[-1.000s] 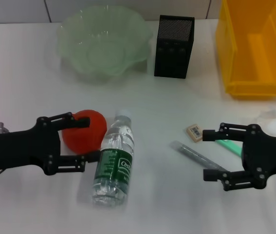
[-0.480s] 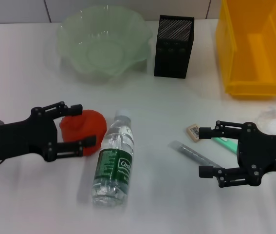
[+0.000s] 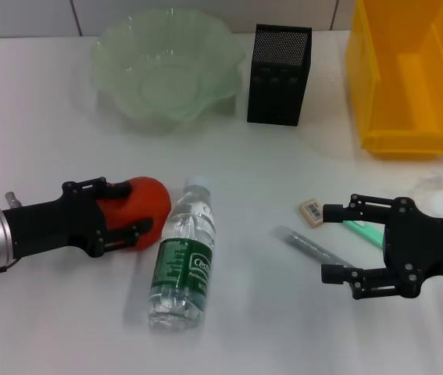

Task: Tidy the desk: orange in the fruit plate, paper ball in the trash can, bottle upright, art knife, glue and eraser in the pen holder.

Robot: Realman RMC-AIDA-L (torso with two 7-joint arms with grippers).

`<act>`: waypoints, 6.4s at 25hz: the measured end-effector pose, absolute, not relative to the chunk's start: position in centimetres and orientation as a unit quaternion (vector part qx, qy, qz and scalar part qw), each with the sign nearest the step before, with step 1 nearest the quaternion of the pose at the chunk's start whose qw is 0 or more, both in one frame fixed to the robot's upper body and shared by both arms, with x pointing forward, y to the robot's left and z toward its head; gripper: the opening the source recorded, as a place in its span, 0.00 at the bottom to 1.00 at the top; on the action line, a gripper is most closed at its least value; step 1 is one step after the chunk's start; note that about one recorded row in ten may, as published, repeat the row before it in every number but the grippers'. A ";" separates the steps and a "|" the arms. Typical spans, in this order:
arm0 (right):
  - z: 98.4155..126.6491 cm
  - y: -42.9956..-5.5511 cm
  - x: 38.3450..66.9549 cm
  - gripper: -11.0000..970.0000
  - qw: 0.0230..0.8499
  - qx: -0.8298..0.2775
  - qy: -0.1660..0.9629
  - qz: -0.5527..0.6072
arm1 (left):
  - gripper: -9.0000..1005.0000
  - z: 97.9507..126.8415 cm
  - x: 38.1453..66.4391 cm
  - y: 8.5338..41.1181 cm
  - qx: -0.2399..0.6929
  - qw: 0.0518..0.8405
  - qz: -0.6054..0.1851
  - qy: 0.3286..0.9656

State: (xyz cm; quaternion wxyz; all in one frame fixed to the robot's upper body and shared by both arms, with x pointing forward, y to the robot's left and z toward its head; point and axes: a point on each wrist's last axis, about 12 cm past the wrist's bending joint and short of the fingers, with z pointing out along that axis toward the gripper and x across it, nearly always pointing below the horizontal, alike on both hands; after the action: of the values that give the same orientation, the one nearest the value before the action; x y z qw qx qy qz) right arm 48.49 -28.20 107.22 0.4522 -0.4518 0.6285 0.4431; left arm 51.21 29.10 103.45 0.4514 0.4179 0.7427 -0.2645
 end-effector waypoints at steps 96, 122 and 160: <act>121.5 -28.3 57.8 0.51 0.293 -0.199 0.929 0.103 | 0.85 105.9 49.7 29.7 0.354 0.575 -0.312 0.668; 120.0 -28.8 61.4 0.79 0.444 -0.198 0.865 0.126 | 0.85 106.7 48.7 29.1 0.356 0.569 -0.368 0.644; 105.6 -32.7 45.3 0.85 0.517 -0.362 0.708 0.317 | 0.85 111.5 55.9 16.3 0.236 0.261 -0.190 0.916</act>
State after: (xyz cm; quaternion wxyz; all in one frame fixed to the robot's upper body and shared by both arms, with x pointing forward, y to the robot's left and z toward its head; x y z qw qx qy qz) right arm 45.27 -32.72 105.61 0.5172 -0.3616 0.7080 0.3171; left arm 55.85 16.34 111.54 0.2613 0.2364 0.9163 -0.1903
